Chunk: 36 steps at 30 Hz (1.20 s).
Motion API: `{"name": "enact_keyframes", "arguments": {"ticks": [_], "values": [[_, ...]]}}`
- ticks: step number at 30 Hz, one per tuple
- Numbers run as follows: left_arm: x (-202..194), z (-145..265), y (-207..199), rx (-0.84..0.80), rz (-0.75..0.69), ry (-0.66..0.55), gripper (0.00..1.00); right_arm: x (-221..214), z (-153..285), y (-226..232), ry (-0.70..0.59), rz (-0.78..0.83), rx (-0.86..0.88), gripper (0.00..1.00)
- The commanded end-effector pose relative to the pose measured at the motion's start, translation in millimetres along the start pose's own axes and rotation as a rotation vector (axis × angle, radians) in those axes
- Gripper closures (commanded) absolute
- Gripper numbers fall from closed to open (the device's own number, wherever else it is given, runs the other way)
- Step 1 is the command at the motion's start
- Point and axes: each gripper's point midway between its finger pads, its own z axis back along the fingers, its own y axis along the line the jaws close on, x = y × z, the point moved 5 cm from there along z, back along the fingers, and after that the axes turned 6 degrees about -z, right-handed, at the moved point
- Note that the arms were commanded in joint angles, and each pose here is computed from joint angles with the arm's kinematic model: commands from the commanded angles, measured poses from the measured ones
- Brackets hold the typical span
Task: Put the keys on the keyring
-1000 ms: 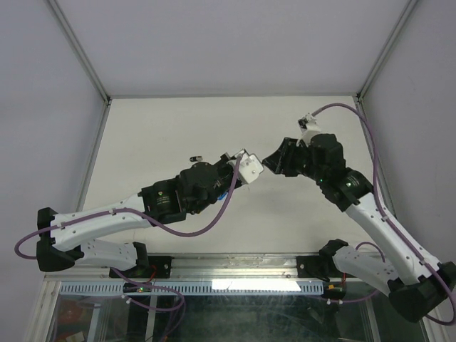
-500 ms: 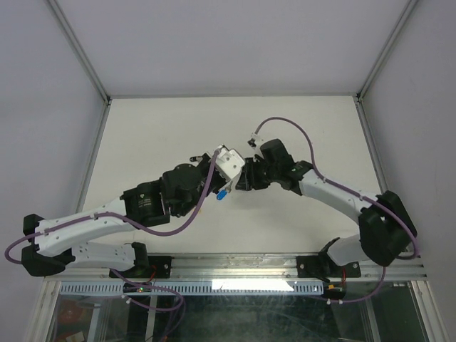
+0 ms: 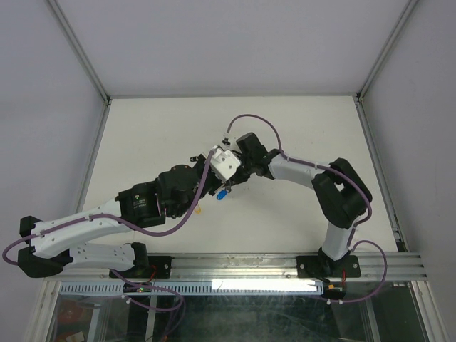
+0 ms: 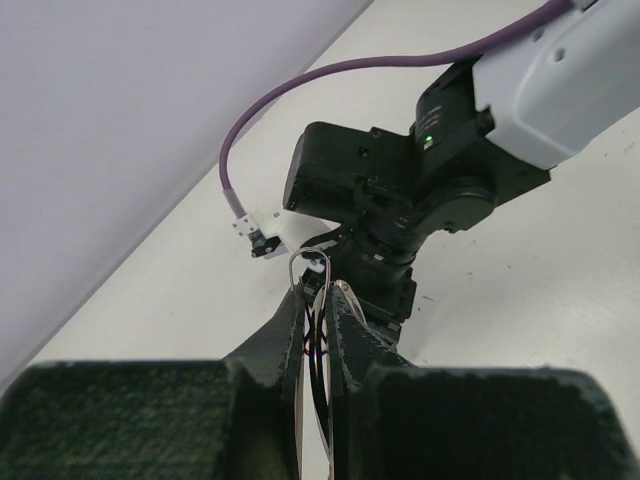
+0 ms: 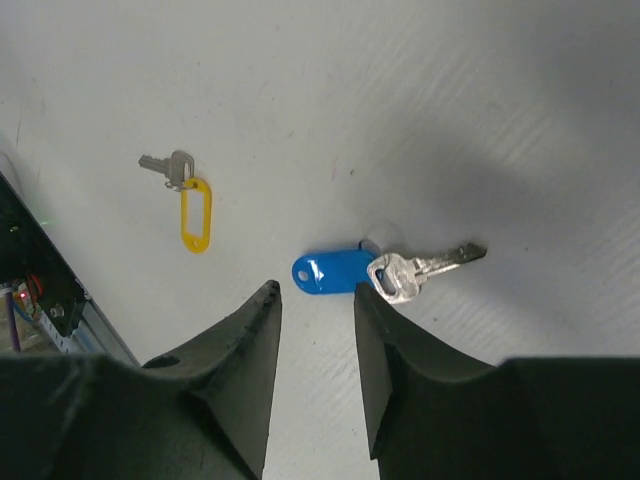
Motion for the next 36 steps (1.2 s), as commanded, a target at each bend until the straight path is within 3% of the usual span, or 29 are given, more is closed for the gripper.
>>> {"name": "enact_keyframes", "arguments": {"ticks": [1, 11, 29, 36], "values": [[10, 6, 11, 0.039, 0.043, -0.033, 1.0, 25, -10, 9, -0.029, 0.1, 0.038, 0.63], [10, 9, 11, 0.036, 0.048, -0.036, 1.0, 22, -23, -2, 0.019, 0.123, 0.007, 0.63], [8, 6, 10, 0.037, 0.034, -0.026, 1.0, 12, -35, -8, 0.075, 0.114, 0.026, 0.75], [7, 5, 8, 0.034, 0.026, -0.02, 1.0, 12, -30, -5, 0.074, 0.149, 0.042, 0.68]]}}
